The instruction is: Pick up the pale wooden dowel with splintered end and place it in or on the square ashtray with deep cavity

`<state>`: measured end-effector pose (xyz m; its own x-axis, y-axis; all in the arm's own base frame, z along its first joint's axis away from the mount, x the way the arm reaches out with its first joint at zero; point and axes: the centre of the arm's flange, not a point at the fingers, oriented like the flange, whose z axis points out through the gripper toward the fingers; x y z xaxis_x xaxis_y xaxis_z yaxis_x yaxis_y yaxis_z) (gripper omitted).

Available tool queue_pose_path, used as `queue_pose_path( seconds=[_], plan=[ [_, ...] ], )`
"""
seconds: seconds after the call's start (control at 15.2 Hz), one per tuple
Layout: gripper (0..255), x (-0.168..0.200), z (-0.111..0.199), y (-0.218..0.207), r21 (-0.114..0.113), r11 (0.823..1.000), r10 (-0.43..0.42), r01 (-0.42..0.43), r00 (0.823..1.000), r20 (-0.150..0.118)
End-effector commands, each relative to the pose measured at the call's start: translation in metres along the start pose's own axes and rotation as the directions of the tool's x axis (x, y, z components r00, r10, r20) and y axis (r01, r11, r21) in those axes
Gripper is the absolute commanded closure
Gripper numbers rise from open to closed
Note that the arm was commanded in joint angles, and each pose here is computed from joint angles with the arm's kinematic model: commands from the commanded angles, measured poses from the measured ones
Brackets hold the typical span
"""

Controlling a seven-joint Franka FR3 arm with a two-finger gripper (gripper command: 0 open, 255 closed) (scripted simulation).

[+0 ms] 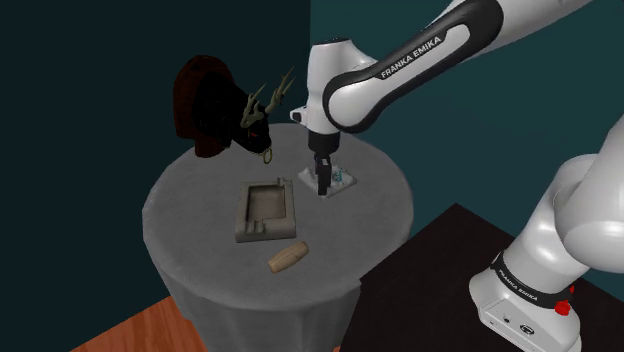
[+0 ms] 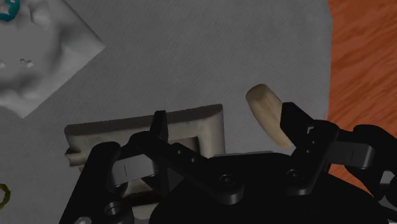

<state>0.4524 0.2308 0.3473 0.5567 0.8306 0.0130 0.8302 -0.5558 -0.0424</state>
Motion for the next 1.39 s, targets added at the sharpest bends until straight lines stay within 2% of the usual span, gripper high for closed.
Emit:
queue_pose_path(
  seconds=[0.0, 0.2, 0.4, 0.86, 1.32],
  plan=[
    [0, 0.013, 0.018, -0.009, 0.008, 0.998, -0.064, 0.064, 0.998, 0.005],
    [0, 0.035, 0.046, -0.026, 0.02, 0.987, -0.157, 0.157, 0.987, 0.013],
    [0, 0.055, 0.074, -0.045, 0.033, 0.968, -0.249, 0.248, 0.968, 0.019],
    [0, 0.092, 0.137, -0.095, 0.063, 0.895, -0.444, 0.442, 0.895, 0.029],
    [0, 0.09, 0.173, -0.097, 0.063, 0.895, -0.444, 0.442, 0.895, 0.029]
  ],
)
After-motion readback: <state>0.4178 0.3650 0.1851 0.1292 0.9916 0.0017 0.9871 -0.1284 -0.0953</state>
